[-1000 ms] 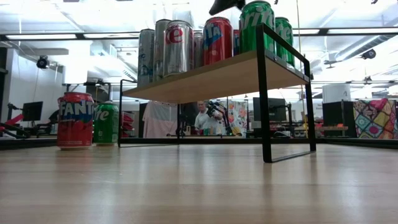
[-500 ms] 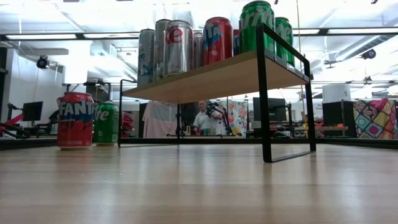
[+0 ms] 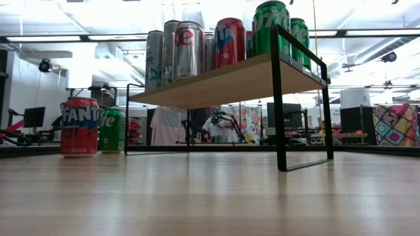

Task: Place canned beverage on shelf
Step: Put the orange soda can on the shelf aligned with the other orange soda can

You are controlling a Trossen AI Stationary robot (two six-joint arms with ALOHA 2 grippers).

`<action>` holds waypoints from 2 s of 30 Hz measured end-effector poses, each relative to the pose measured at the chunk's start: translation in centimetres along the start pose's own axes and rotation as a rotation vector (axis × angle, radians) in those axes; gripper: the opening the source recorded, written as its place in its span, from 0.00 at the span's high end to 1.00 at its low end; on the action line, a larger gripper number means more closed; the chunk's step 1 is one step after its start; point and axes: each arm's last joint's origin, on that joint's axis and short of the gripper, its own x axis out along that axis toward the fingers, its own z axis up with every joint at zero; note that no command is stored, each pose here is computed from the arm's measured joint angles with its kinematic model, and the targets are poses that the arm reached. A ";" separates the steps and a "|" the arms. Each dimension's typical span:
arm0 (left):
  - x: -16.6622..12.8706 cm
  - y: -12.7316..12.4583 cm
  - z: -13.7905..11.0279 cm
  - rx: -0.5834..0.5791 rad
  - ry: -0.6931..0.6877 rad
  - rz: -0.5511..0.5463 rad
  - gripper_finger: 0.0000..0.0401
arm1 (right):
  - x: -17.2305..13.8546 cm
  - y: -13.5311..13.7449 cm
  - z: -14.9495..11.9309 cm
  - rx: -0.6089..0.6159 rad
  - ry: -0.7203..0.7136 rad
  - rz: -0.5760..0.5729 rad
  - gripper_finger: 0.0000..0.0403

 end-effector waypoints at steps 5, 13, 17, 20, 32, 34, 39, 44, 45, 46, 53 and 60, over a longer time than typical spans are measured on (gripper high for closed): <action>-0.4 1.0 0.0 -0.144 0.098 0.126 1.00 | -0.7 -0.1 -0.4 -0.045 0.002 -0.001 0.98; -1.8 2.9 0.5 -0.466 0.306 -0.208 1.00 | -2.3 -0.3 -1.4 -0.078 -0.011 -0.001 0.98; -2.5 3.6 -0.1 -0.544 0.541 -0.166 1.00 | -2.5 -0.4 -2.2 -0.085 -0.003 -0.002 0.98; -2.4 3.7 -1.2 -0.526 0.701 -0.059 1.00 | -2.3 -0.4 -2.4 -0.107 -0.027 -0.003 0.98; -1.0 2.8 -4.1 -0.522 1.168 -0.011 1.00 | -1.5 -0.3 -2.7 -0.151 -0.031 -0.004 0.98; -1.2 2.9 -4.3 -0.513 1.203 0.015 1.00 | -1.6 -0.3 -2.7 -0.152 -0.032 -0.004 0.98; -1.3 2.9 -4.4 -0.542 1.218 0.056 0.99 | -1.6 -0.3 -2.7 -0.151 -0.036 -0.005 0.98; -1.1 3.2 -4.6 -0.546 1.222 0.087 0.88 | -1.6 -0.3 -2.6 -0.151 -0.039 -0.005 0.98; -1.1 3.3 -4.6 -0.546 1.225 0.097 0.85 | -1.6 -0.3 -2.6 -0.150 -0.039 -0.005 0.98; -1.0 3.3 -4.7 -0.545 1.228 0.108 0.81 | -1.6 -0.3 -2.6 -0.150 -0.039 -0.005 0.98; -0.3 3.3 -5.5 -0.522 1.250 0.232 0.48 | -1.6 -0.3 -2.6 -0.150 -0.039 -0.005 0.98; 0.8 3.1 -6.5 -0.457 1.287 0.303 0.20 | -1.6 -0.3 -2.6 -0.150 -0.039 -0.005 0.98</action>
